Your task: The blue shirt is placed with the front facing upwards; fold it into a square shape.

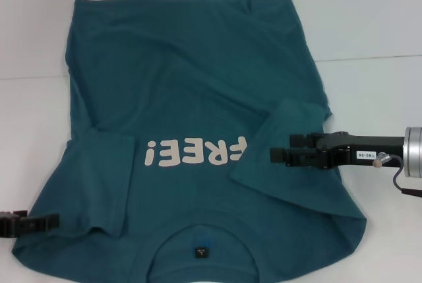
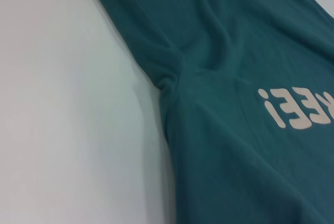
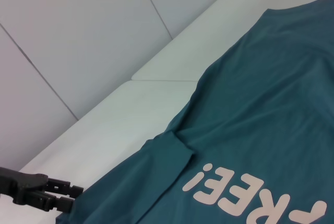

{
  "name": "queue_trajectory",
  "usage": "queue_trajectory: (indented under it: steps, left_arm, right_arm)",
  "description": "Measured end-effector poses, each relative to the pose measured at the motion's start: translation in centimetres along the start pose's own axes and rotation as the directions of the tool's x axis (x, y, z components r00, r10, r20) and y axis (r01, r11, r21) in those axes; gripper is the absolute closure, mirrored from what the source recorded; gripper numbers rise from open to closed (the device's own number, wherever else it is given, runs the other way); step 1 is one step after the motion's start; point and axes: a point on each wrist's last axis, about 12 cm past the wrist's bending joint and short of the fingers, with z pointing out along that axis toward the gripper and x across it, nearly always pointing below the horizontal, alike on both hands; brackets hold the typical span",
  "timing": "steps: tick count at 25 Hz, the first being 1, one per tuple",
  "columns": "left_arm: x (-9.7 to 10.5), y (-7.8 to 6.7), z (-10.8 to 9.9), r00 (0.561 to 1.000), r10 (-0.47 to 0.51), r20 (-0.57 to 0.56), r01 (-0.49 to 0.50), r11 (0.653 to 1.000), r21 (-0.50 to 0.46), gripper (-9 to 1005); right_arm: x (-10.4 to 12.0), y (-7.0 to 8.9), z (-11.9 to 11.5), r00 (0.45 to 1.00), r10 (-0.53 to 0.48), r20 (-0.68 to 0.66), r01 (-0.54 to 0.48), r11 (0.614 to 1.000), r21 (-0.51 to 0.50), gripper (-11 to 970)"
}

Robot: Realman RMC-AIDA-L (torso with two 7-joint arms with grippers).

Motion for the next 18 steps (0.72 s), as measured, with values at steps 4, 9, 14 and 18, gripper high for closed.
queue_trajectory:
  steps: [4, 9, 14, 18]
  left_arm:
    - [0.1, -0.3, 0.1, 1.0, 0.01, -0.027, -0.009, 1.0, 0.014, 109]
    - [0.0, -0.9, 0.2, 0.999, 0.022, -0.044, -0.019, 0.998, 0.063, 109]
    - [-0.6, -1.7, 0.2, 0.998, 0.04, -0.05, -0.034, 0.992, 0.123, 109]
    - [-1.0, -2.2, 0.2, 0.997, 0.053, -0.061, -0.042, 0.986, 0.159, 109]
  right_arm:
    - [0.0, 0.0, 0.0, 1.0, 0.002, 0.0, -0.002, 1.0, 0.0, 40]
    - [0.0, 0.0, 0.0, 1.0, 0.004, 0.0, -0.004, 1.0, -0.001, 41]
    - [0.0, 0.0, 0.1, 1.0, 0.005, 0.0, -0.005, 1.0, -0.002, 41]
    - [0.1, 0.1, 0.1, 1.0, 0.006, 0.0, -0.006, 1.0, -0.002, 41]
